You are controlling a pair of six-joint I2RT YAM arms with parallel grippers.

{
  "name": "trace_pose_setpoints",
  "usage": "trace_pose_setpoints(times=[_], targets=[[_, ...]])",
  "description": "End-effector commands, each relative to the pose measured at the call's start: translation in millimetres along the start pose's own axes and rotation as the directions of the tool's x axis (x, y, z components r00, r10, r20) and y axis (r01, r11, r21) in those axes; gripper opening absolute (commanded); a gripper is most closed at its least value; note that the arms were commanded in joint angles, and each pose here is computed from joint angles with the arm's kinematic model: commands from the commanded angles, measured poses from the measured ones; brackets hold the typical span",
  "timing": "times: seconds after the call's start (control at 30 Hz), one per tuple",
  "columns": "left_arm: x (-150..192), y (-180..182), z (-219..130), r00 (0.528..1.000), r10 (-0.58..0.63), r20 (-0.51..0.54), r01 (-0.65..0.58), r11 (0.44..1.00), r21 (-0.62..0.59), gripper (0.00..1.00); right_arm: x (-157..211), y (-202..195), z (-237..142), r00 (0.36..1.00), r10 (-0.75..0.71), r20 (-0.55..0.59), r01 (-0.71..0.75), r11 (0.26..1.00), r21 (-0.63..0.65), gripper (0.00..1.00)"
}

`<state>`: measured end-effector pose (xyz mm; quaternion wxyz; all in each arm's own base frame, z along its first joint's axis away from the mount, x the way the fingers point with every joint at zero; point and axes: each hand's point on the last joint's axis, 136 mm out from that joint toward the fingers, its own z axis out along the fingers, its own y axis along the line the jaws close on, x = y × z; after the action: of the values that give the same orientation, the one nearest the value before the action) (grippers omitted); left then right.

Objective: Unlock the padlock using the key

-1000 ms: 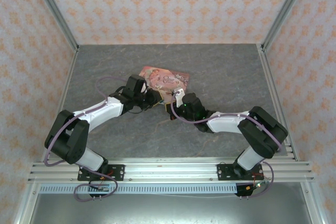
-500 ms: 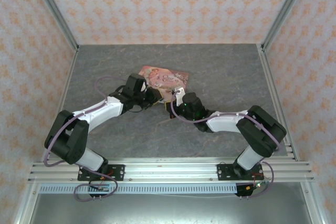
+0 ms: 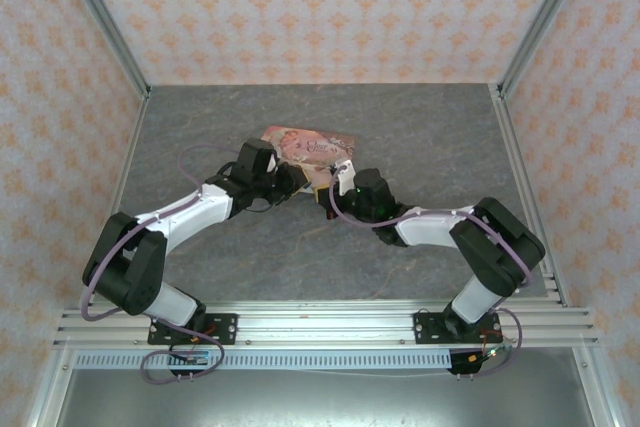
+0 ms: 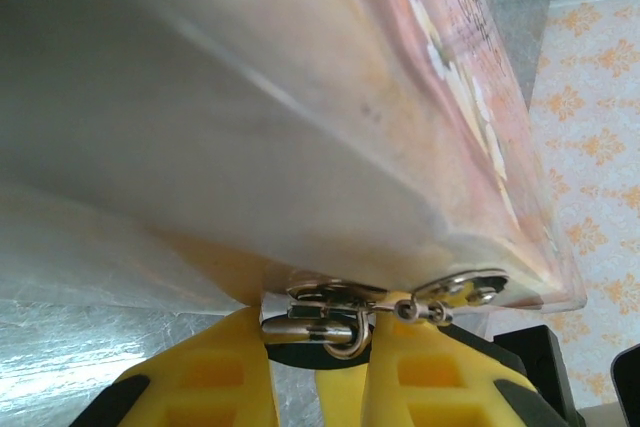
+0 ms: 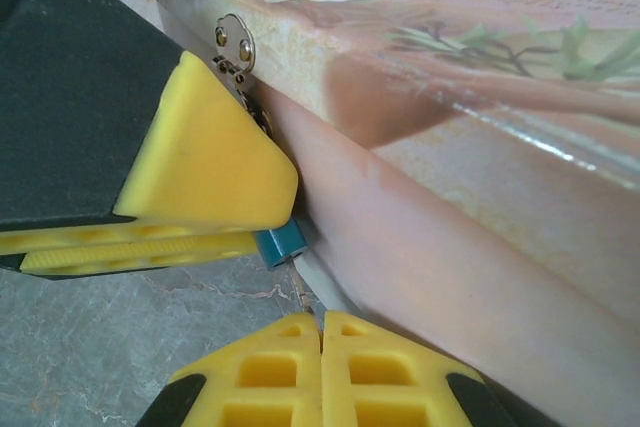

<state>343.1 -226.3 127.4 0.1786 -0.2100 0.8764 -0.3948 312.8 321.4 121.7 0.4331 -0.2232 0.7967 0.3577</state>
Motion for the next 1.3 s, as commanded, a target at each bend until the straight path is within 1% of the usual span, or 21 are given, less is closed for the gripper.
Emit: trace_pose_setpoints(times=[0.0,0.2,0.37,0.6,0.7,1.07,1.27], targets=[[22.2,-32.1,-8.9,0.994,0.027,-0.102,-0.017,0.995,0.099,0.01,-61.4,21.2,0.5,0.980,-0.066,0.189,0.082,0.994,-0.077,0.00],[21.2,-34.3,-7.5,0.995,0.013,-0.103,-0.001,0.994,0.108,0.01,-49.0,17.4,5.9,0.986,-0.053,0.161,0.066,0.995,-0.078,0.00],[20.1,-35.6,-7.3,0.995,0.002,-0.101,0.009,0.994,0.112,0.00,-49.6,15.8,8.6,0.985,-0.036,0.171,0.050,0.996,-0.080,0.00],[21.7,-29.9,-2.9,0.994,-0.005,-0.107,0.016,0.995,0.099,0.00,-73.0,24.6,4.1,0.971,0.026,0.239,0.003,0.993,-0.120,0.00],[22.1,-24.6,2.8,0.994,-0.012,-0.112,0.023,0.996,0.090,0.00,-72.0,25.1,3.3,0.971,0.061,0.229,-0.032,0.991,-0.129,0.00],[26.4,-1.1,29.6,0.991,-0.040,-0.129,0.049,0.997,0.066,0.02,-15.7,3.3,5.2,0.966,0.208,0.153,-0.199,0.978,-0.068,0.00],[26.6,12.6,38.1,0.992,-0.053,-0.118,0.059,0.997,0.045,0.14,5.9,1.0,8.2,0.959,0.252,0.132,-0.249,0.968,-0.038,0.00]])
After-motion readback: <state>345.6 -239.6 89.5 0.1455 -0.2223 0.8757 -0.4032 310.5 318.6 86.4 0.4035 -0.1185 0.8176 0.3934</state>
